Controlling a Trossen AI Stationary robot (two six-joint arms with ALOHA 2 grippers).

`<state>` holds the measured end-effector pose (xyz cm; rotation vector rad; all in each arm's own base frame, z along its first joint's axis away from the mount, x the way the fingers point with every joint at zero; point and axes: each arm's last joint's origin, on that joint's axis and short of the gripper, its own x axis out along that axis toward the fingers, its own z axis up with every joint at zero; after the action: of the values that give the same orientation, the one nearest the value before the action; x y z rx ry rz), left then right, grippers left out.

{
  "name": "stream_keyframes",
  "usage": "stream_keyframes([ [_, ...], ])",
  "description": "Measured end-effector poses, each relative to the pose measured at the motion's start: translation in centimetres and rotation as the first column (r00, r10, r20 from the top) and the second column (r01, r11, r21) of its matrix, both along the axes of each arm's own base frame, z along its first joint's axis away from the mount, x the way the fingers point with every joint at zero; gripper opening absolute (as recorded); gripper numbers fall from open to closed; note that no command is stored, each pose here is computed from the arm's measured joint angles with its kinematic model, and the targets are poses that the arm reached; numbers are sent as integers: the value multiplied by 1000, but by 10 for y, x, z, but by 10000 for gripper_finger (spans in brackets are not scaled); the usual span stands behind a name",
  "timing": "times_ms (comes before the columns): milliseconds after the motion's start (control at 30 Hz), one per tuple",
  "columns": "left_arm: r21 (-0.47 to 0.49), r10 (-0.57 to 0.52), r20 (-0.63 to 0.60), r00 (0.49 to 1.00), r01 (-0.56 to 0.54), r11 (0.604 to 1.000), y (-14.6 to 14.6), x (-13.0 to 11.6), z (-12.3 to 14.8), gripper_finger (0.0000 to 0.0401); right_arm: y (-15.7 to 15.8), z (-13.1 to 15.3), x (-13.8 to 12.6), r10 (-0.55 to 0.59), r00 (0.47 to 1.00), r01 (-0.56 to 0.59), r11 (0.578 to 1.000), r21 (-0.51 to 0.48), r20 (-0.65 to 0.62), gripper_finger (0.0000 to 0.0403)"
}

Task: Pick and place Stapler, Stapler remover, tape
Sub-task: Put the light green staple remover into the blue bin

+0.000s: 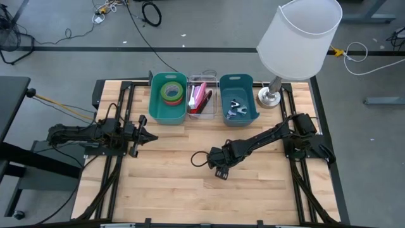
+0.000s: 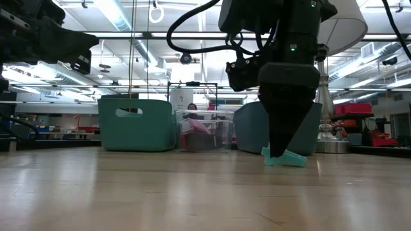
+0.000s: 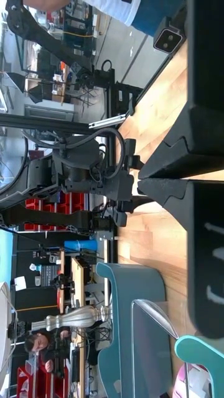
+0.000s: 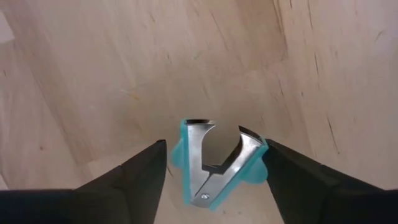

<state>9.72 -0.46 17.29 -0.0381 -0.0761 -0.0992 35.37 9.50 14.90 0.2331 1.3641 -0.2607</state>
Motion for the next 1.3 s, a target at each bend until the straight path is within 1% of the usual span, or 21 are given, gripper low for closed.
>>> stream_keyframes([
  [133,0,0,0,1000,0,1000,0,0,0,3,0,0,0,18,1000,-18,1000,-3,-1,238],
  [433,0,0,0,1000,0,1000,0,0,0,3,0,0,0,19,1000,-19,1000,-4,0,194],
  [667,0,0,0,1000,0,1000,0,0,0,3,0,0,0,37,999,-37,999,-6,-1,166],
  [933,0,0,0,1000,0,1000,0,0,0,3,0,2,-1,48,999,-48,999,-6,-2,144],
  [1100,0,0,0,1000,0,1000,0,0,0,3,-1,12,-2,49,999,-49,999,5,23,132],
  [1300,0,0,0,1000,0,1000,0,0,0,3,-3,33,-6,49,995,-50,999,17,84,128],
])
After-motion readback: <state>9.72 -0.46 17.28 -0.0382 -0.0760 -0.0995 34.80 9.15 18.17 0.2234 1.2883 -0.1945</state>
